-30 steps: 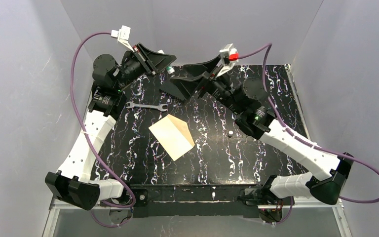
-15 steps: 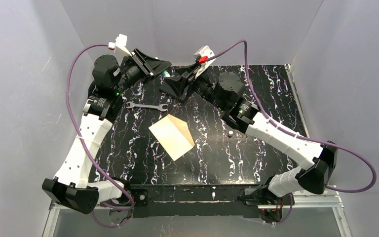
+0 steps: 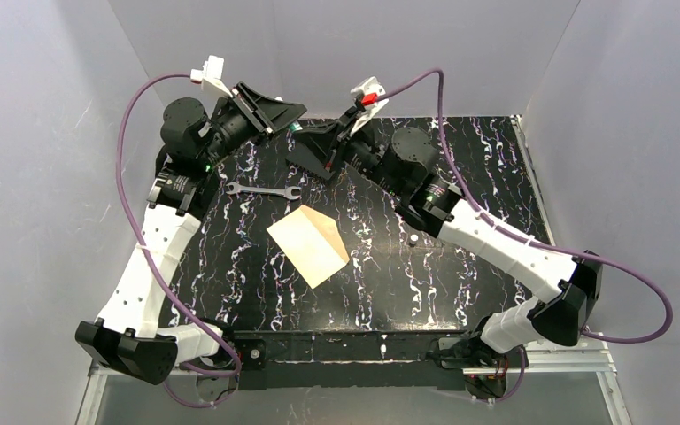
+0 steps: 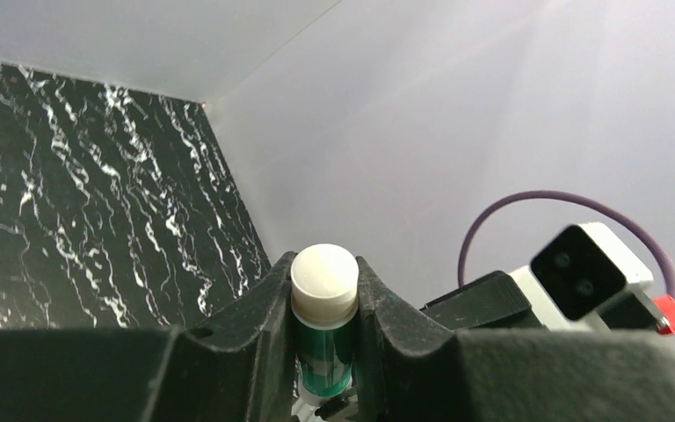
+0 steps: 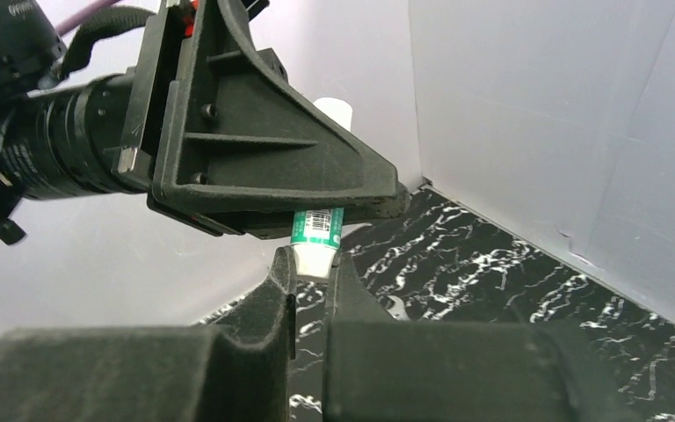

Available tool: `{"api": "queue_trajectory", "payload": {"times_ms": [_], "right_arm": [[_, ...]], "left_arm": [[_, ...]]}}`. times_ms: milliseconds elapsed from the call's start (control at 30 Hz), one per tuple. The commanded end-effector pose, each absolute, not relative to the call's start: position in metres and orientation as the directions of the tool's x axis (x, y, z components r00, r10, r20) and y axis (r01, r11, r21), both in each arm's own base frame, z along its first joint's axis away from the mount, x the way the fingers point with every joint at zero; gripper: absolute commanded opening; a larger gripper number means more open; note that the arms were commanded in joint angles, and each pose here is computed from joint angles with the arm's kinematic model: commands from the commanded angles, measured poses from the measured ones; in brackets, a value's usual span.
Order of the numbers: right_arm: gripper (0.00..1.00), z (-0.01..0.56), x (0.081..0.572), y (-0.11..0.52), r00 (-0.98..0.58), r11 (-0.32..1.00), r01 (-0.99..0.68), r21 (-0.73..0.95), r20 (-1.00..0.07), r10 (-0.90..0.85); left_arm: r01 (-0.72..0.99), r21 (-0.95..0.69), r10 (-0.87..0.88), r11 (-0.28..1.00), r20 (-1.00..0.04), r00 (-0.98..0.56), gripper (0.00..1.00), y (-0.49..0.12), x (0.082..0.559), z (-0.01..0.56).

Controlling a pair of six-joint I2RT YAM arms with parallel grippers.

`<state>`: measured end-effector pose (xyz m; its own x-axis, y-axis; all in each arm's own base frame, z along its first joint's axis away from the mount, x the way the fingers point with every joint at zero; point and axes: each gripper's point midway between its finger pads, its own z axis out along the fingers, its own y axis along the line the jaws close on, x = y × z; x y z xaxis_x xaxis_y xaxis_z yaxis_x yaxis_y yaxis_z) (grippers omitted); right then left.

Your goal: Place the letter into the envelope and seal it

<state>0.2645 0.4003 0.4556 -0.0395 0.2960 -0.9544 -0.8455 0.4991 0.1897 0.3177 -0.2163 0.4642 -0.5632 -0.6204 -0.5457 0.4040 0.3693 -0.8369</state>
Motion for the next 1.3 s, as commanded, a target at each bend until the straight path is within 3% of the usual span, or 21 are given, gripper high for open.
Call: {"api": "queue_trajectory", "payload": {"times_ms": [0,167,300,567,833,867,967,1067,1167,1267], "right_arm": [[0.01,0.493,0.259,0.388,-0.064,0.461,-0.838,0.291,-0.892,0.447],[0.01,0.531,0.226,0.366,-0.122,0.273,-0.901,0.337,-0.801,0.587],[0.01,0.560,0.186,0.350,-0.193,0.035,-0.959,0.282,-0.736,0.649],[0.01,0.568,0.129,0.340,-0.373,-0.356,-0.916,0.184,-0.714,0.592],[0.01,0.585,0.108,0.330,-0.518,-0.583,-0.800,0.139,-0.651,0.555],[0.01,0.584,0.111,0.335,-0.530,-0.584,-0.794,0.168,-0.660,0.532],[0.38,0.570,0.130,0.358,-0.502,-0.470,-0.841,0.269,-0.710,0.493],[0.64,0.551,0.156,0.369,-0.350,-0.183,-0.937,0.298,-0.779,0.521],[0.72,0.544,0.179,0.358,-0.193,0.049,-0.962,0.267,-0.801,0.567],[0.75,0.539,0.189,0.355,-0.108,0.146,-0.964,0.223,-0.827,0.551]], "left_arm": [[0.635,-0.719,-0.548,0.284,-0.665,-0.507,0.00,-0.224,0.273,0.511],[0.832,-0.492,-0.404,0.257,-0.837,-0.369,0.00,-0.229,0.239,0.524],[0.941,-0.329,-0.322,0.084,-0.902,-0.286,0.00,-0.236,0.202,0.541],[0.991,-0.077,-0.214,-0.114,-0.972,-0.100,0.00,-0.231,0.144,0.555],[0.991,0.035,-0.224,-0.129,-0.975,0.006,0.00,-0.227,0.129,0.563],[0.991,0.038,-0.228,-0.125,-0.974,0.008,0.00,-0.228,0.130,0.564],[0.996,0.012,-0.268,-0.091,-0.963,-0.013,0.00,-0.229,0.140,0.570],[0.998,-0.068,-0.336,-0.012,-0.940,-0.068,0.00,-0.231,0.164,0.572],[0.983,-0.167,-0.418,0.073,-0.900,-0.122,0.00,-0.231,0.191,0.574],[0.947,-0.297,-0.504,0.120,-0.840,-0.200,0.00,-0.227,0.214,0.580]]}}
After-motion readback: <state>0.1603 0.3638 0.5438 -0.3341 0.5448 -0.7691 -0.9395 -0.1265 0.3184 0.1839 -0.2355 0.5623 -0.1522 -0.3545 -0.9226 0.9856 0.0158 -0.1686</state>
